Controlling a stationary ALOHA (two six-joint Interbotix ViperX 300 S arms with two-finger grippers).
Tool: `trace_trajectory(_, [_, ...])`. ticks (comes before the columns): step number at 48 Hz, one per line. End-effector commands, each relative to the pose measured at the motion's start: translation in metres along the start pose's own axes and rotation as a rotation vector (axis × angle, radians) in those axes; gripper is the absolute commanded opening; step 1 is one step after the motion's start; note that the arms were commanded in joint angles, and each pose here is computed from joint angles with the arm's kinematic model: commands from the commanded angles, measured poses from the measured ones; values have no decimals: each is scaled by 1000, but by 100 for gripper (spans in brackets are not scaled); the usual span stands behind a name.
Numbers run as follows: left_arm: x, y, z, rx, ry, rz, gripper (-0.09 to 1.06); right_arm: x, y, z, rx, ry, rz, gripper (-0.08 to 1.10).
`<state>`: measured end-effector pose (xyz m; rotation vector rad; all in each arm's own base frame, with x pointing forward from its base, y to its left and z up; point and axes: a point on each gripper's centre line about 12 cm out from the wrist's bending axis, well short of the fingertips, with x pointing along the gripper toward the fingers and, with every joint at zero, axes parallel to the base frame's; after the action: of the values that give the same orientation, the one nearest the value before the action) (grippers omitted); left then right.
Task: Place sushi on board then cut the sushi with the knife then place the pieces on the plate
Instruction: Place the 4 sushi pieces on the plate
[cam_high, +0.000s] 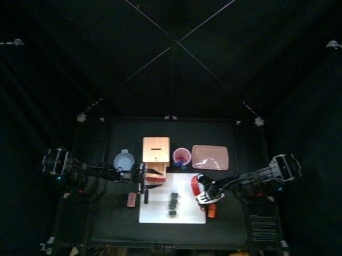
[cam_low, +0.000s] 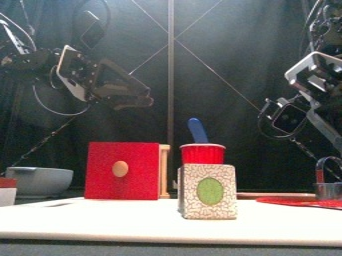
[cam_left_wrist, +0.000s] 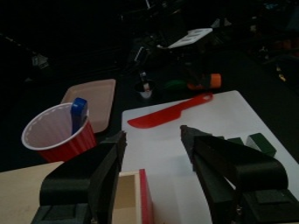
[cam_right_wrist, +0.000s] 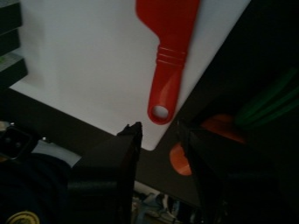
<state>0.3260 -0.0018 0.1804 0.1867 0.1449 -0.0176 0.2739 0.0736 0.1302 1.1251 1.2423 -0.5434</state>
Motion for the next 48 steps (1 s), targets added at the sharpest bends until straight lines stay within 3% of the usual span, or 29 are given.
trace_trajectory(1, [3, 2, 9, 0, -34, 8, 88, -16, 19, 10, -133, -86, 38, 76])
trace_trajectory(14, [2, 7, 7, -18, -23, 34, 88, -44, 60, 59, -635, -368, -40, 76])
trace_trajectory(20, [2, 13, 6, -30, -19, 56, 88, -36, 75, 74, -827, -392, -57, 77])
trace_trajectory(26, [1, 18, 5, -38, -16, 75, 88, -23, 88, 90, -905, -366, -56, 77])
trace_trajectory(35, [-10, 28, -7, -70, 22, 124, 88, -15, 103, 96, -974, -319, -2, 77])
trace_trajectory(48, [-34, 37, -3, -92, 1, 170, 88, 4, 106, 99, -981, -296, 7, 77])
